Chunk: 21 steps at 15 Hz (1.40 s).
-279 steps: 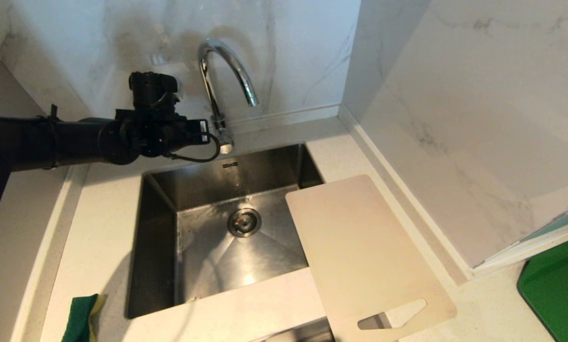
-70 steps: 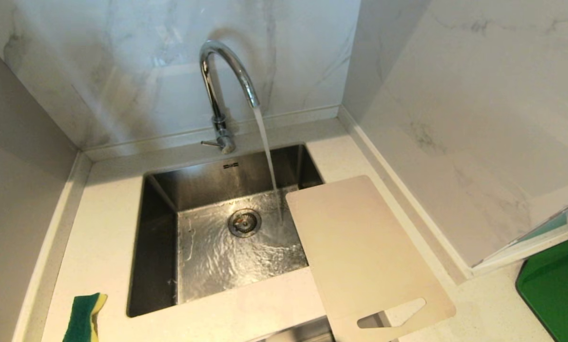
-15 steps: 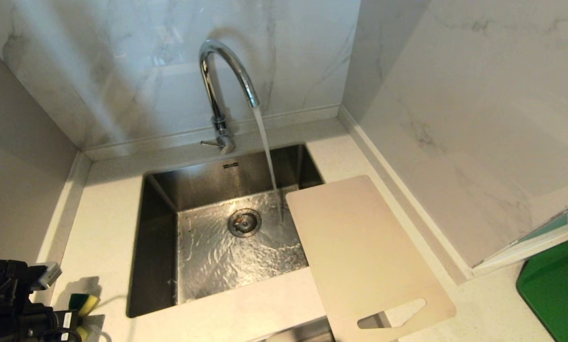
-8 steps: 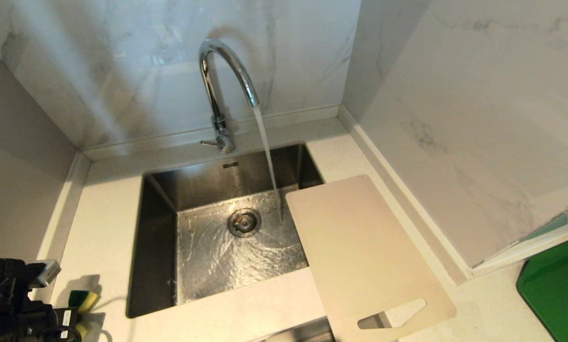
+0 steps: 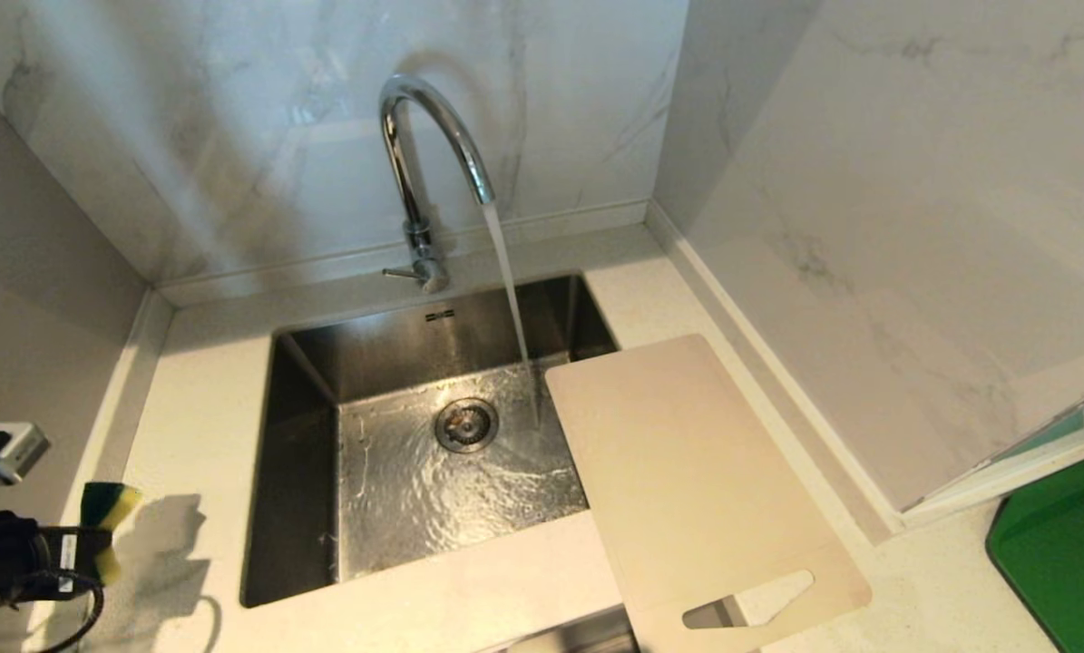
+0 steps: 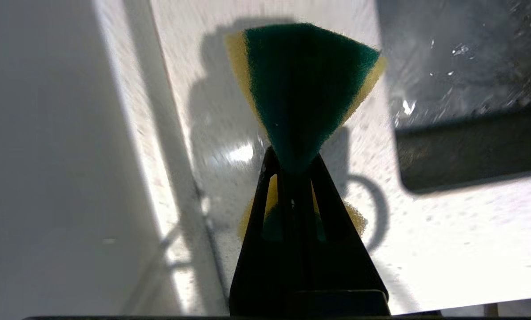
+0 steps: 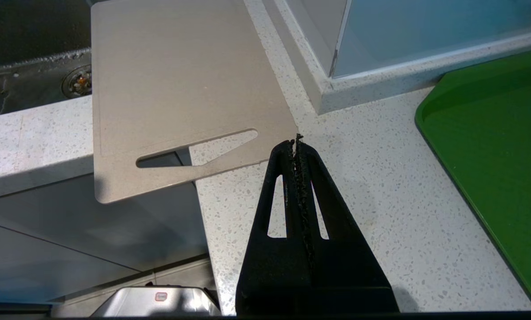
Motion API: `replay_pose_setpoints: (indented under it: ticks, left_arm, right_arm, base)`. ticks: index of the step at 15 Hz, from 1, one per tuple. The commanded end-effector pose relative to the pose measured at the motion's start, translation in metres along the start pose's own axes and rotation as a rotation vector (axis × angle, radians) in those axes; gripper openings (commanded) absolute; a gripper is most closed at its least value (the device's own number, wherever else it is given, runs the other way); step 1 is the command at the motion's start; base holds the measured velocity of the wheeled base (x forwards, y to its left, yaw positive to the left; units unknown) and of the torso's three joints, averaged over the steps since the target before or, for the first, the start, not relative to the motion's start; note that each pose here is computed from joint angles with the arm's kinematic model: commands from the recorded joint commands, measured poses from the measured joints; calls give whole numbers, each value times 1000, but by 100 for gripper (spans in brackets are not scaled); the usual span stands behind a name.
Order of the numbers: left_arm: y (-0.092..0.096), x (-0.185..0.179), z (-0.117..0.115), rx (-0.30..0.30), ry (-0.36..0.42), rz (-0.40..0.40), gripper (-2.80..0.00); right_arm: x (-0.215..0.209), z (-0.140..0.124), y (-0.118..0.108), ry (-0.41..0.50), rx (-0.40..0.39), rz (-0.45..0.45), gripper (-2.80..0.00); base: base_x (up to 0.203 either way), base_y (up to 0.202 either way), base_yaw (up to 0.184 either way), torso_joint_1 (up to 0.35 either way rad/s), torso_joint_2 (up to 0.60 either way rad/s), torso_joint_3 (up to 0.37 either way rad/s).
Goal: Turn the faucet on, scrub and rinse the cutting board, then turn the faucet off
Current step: Pick up the cutting board
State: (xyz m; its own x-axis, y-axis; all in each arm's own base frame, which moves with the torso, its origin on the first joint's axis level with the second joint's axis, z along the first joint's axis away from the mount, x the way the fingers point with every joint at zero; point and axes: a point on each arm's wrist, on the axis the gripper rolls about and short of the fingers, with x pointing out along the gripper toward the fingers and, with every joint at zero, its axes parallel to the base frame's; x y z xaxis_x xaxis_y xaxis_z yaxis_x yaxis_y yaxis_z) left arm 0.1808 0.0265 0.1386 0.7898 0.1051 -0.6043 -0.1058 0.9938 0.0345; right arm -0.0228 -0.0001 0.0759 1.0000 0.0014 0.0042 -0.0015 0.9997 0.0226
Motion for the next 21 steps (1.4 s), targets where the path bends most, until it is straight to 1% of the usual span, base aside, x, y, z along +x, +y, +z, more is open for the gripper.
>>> replay_pose_setpoints:
  ticks: [1,3,4,6,8,9,11,13,15,16,17,18,19,20,21]
  left_arm:
    - [1,-51,28,1,-129,5,-280]
    - [1,-87,42,3,-196,5,-280]
    - [1,-104,45,4,-232,6,-280]
    - [1,-139,48,5,-332,9,-280]
    - [0,-166,45,5,-428,19,-280]
    - [0,-177,40,6,-467,24,-280]
    - [-1,-196,24,5,-514,22,-280]
    - [-3,-211,-2,3,-567,21,-280]
    - [-4,-223,-32,3,-625,30,-280]
    - [-5,-225,-49,3,-636,32,-280]
    - [-6,-223,-65,5,-626,30,-280]
    - [-7,-216,-80,7,-600,24,-280]
    - [-7,-208,-89,0,-563,15,-280]
    - [-7,-203,-93,-14,-542,4,-280]
    - [-8,-201,-94,-7,-534,-29,-280]
  right_arm:
    - [0,0,0,1,0,0,-280]
    - [0,0,0,1,0,0,-280]
    - [0,0,0,1,0,0,-280]
    - [0,0,0,1,0,0,-280]
    - [0,0,0,1,0,0,-280]
    - [0,0,0,1,0,0,-280]
    - [0,0,0,1,0,0,-280]
    - [0,0,0,1,0,0,-280]
    - [0,0,0,1,0,0,-280]
    - [0,0,0,1,0,0,-280]
    - [0,0,0,1,0,0,-280]
    - [0,0,0,1,0,-1,-280]
    - [0,0,0,1,0,0,-280]
    - [0,0,0,1,0,0,-280]
    - [0,0,0,1,0,0,-280]
  base:
    - [0,0,0,0,0,0]
    - [0,0,0,0,0,0]
    - [0,0,0,0,0,0]
    - [0,0,0,0,0,0]
    - [0,0,0,0,0,0]
    - [0,0,0,0,0,0]
    - [0,0,0,0,0,0]
    - [0,0,0,0,0,0]
    - [0,0,0,0,0,0]
    - [0,0,0,0,0,0]
    - [0,0,0,0,0,0]
    - [0,0,0,0,0,0]
    - [0,0,0,0,0,0]
    - [0,0,0,0,0,0]
    - [0,0,0,0,0,0]
